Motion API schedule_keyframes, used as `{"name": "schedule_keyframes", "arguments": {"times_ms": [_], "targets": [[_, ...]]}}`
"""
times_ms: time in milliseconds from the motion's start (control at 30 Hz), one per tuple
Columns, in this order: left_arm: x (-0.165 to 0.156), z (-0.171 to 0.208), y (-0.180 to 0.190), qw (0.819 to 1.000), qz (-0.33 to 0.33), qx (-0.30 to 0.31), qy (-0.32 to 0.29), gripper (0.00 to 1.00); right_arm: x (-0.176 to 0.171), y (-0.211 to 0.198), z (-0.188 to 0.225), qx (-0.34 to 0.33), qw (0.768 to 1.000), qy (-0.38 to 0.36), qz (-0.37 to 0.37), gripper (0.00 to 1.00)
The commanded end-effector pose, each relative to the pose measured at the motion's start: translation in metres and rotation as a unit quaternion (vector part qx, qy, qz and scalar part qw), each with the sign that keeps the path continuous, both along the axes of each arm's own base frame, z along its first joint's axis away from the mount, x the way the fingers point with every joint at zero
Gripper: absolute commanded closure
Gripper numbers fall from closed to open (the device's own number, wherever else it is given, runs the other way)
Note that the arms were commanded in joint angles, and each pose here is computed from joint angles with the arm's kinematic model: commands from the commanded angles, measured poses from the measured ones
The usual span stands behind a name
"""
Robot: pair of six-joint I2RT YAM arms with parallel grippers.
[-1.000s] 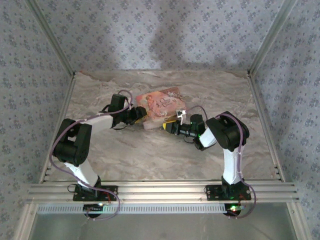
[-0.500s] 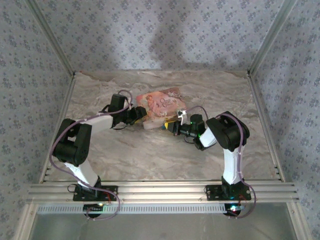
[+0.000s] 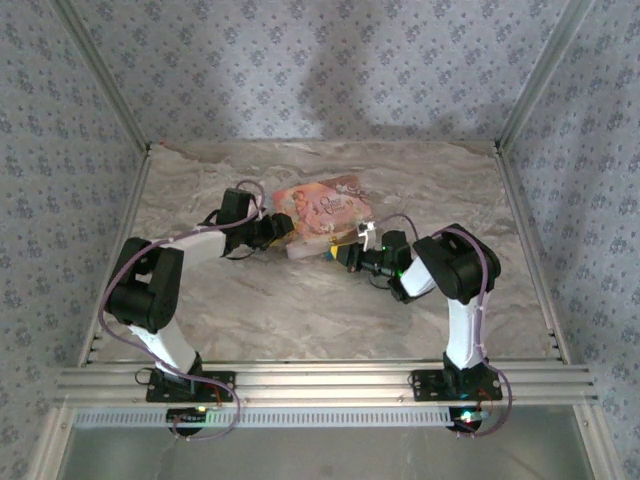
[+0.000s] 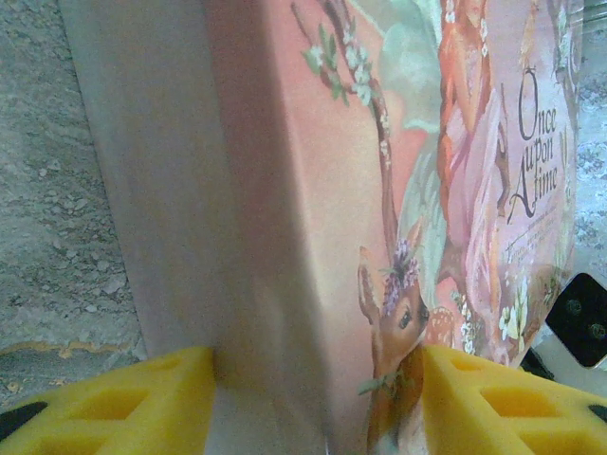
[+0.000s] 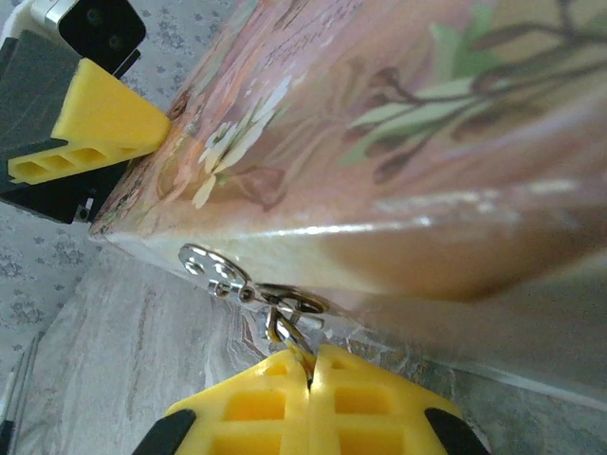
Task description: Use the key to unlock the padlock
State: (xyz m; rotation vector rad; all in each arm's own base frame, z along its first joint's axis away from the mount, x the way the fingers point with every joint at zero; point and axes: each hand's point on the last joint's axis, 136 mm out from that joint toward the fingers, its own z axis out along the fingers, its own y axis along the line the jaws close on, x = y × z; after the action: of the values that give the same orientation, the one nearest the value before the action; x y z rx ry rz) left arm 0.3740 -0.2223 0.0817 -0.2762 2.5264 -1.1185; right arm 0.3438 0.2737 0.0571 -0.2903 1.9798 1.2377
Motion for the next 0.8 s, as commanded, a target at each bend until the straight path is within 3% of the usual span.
{"name": "schedule_keyframes", "arguments": {"times_ms": [0,767], "targets": [[-0.031,-0.041,0.012,0.996,0.005,0.046,0.074,0.44,0.008,-0.008,0.023,0.032,0.999,-0.015,-0.026,1.00],[-0.051,-0.035,0.003,0.997,-0.003,0.045,0.069,0.43,0.025,-0.023,0.045,0.099,0.991,0.021,-0.087,1.00]]}}
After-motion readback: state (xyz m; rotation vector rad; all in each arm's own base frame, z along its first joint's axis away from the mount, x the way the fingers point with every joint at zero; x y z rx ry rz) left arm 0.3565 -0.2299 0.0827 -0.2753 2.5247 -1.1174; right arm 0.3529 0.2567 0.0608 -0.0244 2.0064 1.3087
